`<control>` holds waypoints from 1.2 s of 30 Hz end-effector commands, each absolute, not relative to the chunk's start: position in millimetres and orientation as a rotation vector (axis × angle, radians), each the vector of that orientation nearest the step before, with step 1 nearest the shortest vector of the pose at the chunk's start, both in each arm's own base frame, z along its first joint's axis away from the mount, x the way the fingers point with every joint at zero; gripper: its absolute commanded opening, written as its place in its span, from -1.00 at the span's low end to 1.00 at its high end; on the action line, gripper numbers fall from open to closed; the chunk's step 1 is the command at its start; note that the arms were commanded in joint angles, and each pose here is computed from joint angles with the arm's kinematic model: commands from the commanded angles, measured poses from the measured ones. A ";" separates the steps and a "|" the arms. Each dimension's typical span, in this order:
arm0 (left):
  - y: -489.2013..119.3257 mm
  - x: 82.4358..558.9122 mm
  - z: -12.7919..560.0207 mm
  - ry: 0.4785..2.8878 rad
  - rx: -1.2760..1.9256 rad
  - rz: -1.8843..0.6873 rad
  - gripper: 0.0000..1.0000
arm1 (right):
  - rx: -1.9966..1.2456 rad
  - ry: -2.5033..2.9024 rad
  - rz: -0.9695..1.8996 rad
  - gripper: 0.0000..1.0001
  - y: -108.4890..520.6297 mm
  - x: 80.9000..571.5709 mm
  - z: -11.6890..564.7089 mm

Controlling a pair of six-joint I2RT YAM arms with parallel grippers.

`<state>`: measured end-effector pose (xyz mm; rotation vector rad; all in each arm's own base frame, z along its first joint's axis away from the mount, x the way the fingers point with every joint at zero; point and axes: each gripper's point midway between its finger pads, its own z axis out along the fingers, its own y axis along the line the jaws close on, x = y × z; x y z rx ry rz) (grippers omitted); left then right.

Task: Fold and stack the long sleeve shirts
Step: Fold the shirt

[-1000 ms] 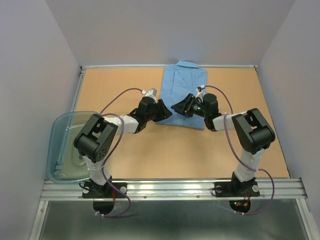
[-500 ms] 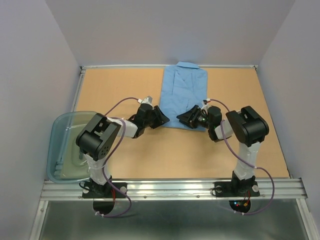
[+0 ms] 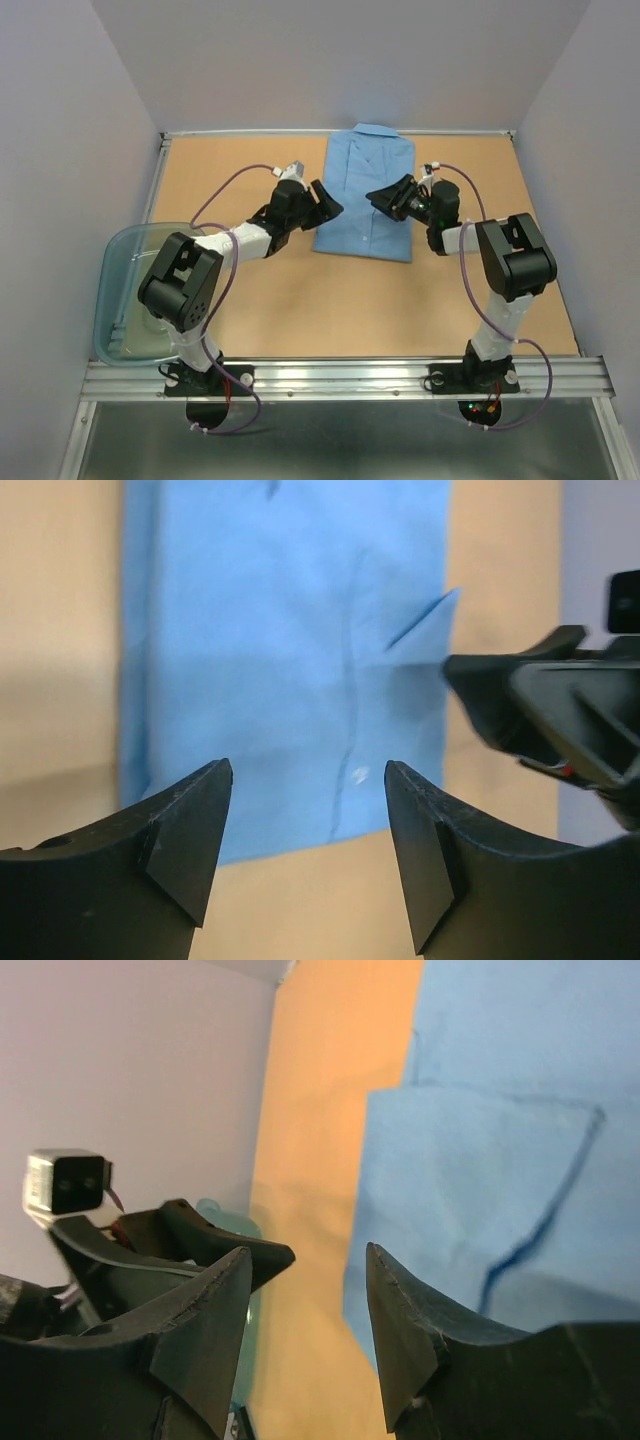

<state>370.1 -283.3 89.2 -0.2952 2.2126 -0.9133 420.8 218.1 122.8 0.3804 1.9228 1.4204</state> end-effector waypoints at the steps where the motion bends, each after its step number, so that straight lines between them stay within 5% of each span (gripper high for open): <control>1: -310.6 414.0 151.1 2.066 -0.136 -0.947 0.48 | 0.278 1.872 1.447 0.10 228.4 447.6 151.1; 12: -341.5 447.9 72.2 2.212 -0.107 -0.953 0.40 | 0.413 1.979 1.387 0.10 222.7 483.4 71.8; 21: -330.9 451.4 32.4 2.279 -0.147 -0.902 0.40 | 0.625 1.985 1.203 0.10 132.1 483.3 30.7; 31: -330.6 452.8 49.1 2.246 -0.131 -0.913 0.40 | 0.726 1.932 1.131 0.10 70.5 486.3 29.6; 36: -329.1 450.3 99.7 2.153 -0.089 -0.934 0.51 | 0.615 1.863 1.155 0.10 75.3 482.5 85.3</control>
